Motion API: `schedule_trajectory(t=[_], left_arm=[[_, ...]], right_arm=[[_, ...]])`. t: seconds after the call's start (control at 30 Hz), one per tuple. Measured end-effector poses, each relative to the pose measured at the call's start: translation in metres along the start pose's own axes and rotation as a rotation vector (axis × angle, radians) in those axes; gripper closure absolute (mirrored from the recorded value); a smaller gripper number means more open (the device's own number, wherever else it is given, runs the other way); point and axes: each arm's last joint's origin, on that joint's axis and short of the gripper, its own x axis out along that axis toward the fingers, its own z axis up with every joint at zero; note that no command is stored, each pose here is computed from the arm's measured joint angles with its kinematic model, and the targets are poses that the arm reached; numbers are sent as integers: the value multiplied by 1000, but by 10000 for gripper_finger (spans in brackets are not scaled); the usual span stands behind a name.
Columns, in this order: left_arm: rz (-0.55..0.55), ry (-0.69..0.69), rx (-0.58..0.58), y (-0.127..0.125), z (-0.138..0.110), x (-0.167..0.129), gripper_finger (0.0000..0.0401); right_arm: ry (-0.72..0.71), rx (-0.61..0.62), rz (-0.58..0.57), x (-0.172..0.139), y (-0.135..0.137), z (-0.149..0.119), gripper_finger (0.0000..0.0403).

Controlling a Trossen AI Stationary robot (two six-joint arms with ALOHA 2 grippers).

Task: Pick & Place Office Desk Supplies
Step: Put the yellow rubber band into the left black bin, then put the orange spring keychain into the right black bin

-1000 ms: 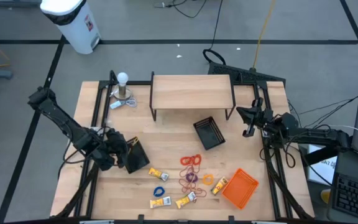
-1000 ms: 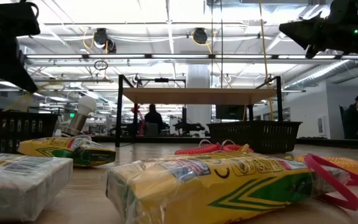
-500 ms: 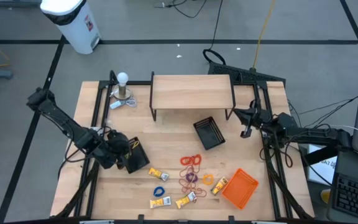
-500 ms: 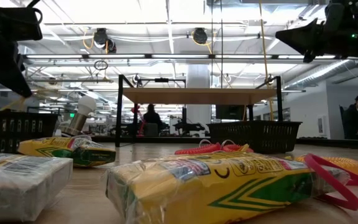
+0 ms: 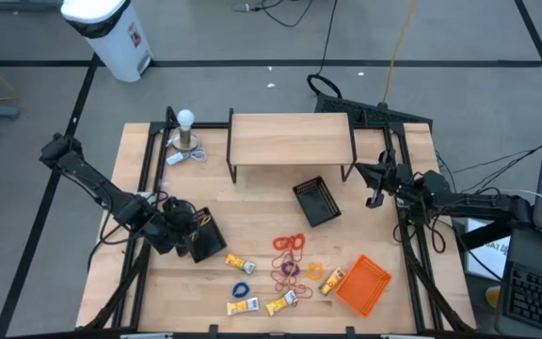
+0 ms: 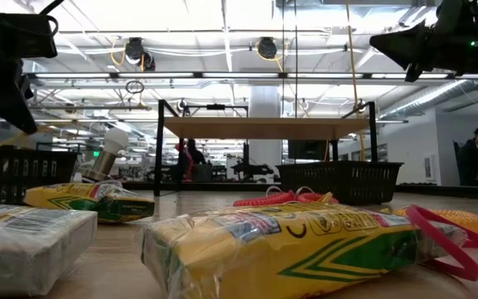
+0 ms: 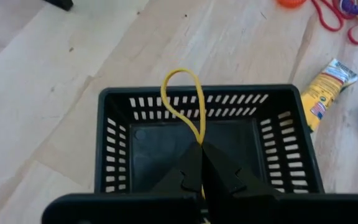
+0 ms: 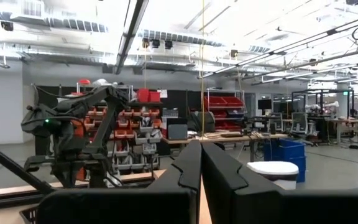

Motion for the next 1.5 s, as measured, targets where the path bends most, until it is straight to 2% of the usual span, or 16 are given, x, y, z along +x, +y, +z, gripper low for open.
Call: schedule_trajectory(t=[0.13, 0.33, 0.7, 0.83, 1.03, 1.13, 1.23, 1.33, 1.43, 1.5], left_arm=[[-9, 15, -34, 0, 0, 0, 391], [-15, 29, -87, 0, -1, 0, 356], [-16, 25, -99, -1, -1, 0, 228], [-46, 2, -75, -6, 6, -5, 210], [-99, -78, 28, -18, 37, -27, 248], [-115, -132, 76, -21, 55, -39, 289], [-127, -196, 184, -23, 72, -47, 340], [-190, -387, 370, -31, 92, -55, 389], [-341, -618, 487, -35, 112, -75, 391], [-386, -735, 539, -31, 124, -84, 392]], right_arm=[[1, 7, 0, 0, 0, 0, 399], [2, 52, 3, 0, 0, 0, 399], [2, 99, 4, 0, 0, 0, 399], [3, 99, 3, 0, 0, 0, 399], [8, 111, 3, 0, 0, -1, 399], [6, 133, 3, 0, 0, -1, 399], [9, 152, 3, 0, 0, -1, 399], [12, 155, 3, 0, 0, -1, 399], [12, 156, 3, 0, 0, -1, 399], [13, 156, 3, 0, 0, -1, 399]])
